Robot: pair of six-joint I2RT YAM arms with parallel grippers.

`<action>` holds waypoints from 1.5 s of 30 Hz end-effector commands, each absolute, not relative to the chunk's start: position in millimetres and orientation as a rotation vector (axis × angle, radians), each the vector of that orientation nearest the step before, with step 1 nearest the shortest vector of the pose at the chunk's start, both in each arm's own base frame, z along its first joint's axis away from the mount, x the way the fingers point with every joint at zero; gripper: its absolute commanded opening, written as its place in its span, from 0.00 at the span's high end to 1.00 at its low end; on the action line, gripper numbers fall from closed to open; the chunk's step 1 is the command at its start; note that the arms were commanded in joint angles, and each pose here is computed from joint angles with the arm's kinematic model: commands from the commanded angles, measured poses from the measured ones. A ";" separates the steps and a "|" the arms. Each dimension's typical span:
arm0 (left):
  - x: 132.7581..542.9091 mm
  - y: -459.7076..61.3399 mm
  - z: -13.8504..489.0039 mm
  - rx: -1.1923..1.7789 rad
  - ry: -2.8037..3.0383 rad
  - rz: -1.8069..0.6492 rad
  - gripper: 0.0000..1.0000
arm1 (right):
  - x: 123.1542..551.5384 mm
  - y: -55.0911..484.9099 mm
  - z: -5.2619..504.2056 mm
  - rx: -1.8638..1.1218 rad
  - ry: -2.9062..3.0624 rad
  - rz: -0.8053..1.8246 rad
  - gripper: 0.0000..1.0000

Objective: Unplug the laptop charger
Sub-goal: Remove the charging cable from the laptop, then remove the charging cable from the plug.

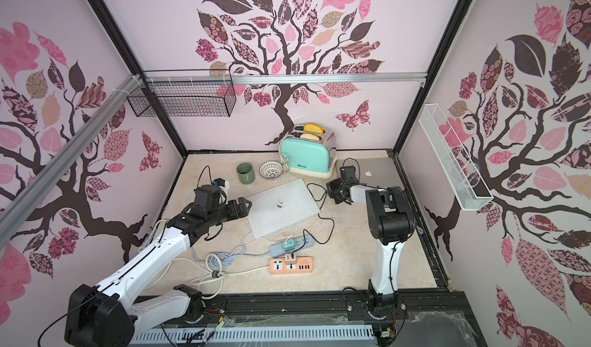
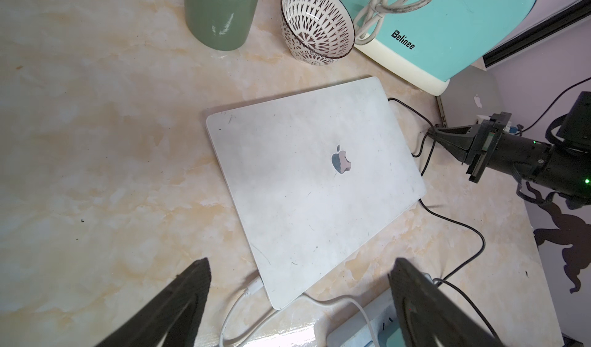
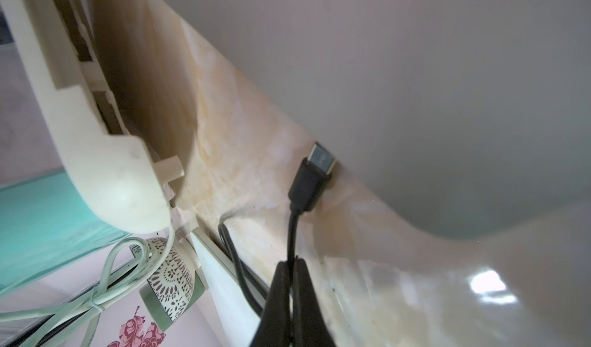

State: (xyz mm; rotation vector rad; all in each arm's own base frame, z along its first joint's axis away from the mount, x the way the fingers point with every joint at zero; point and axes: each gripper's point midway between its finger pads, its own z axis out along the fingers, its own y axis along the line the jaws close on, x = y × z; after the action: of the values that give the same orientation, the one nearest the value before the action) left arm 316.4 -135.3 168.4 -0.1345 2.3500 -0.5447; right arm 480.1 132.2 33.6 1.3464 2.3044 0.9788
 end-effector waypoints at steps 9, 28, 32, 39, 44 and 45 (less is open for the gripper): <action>315.9 -133.3 168.3 -0.124 2.336 -0.527 0.09 | 471.9 150.5 58.8 1.291 2.321 1.058 1.00; 314.8 -124.9 164.4 -0.202 2.395 -0.546 0.07 | 448.0 120.4 130.3 0.792 2.493 0.791 0.50; 308.2 -108.2 150.1 -0.342 2.500 -0.627 0.07 | 446.0 130.1 188.5 0.461 2.509 0.690 0.28; 298.5 -110.4 140.0 -0.324 2.567 -0.689 0.05 | 395.6 176.9 222.3 0.151 2.536 0.751 0.19; 285.0 -124.6 142.1 -0.267 2.616 -0.785 0.04 | 335.3 198.1 230.9 -0.048 2.622 0.834 0.19; 279.4 -127.2 142.2 -0.255 2.628 -0.797 0.04 | 321.6 199.2 233.8 -0.086 2.629 0.851 0.19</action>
State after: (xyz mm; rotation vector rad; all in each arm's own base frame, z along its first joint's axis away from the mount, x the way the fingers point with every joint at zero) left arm 290.5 -114.8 132.7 -0.3225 2.6049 -0.7172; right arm 366.3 199.6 237.5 0.0410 2.5341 0.8251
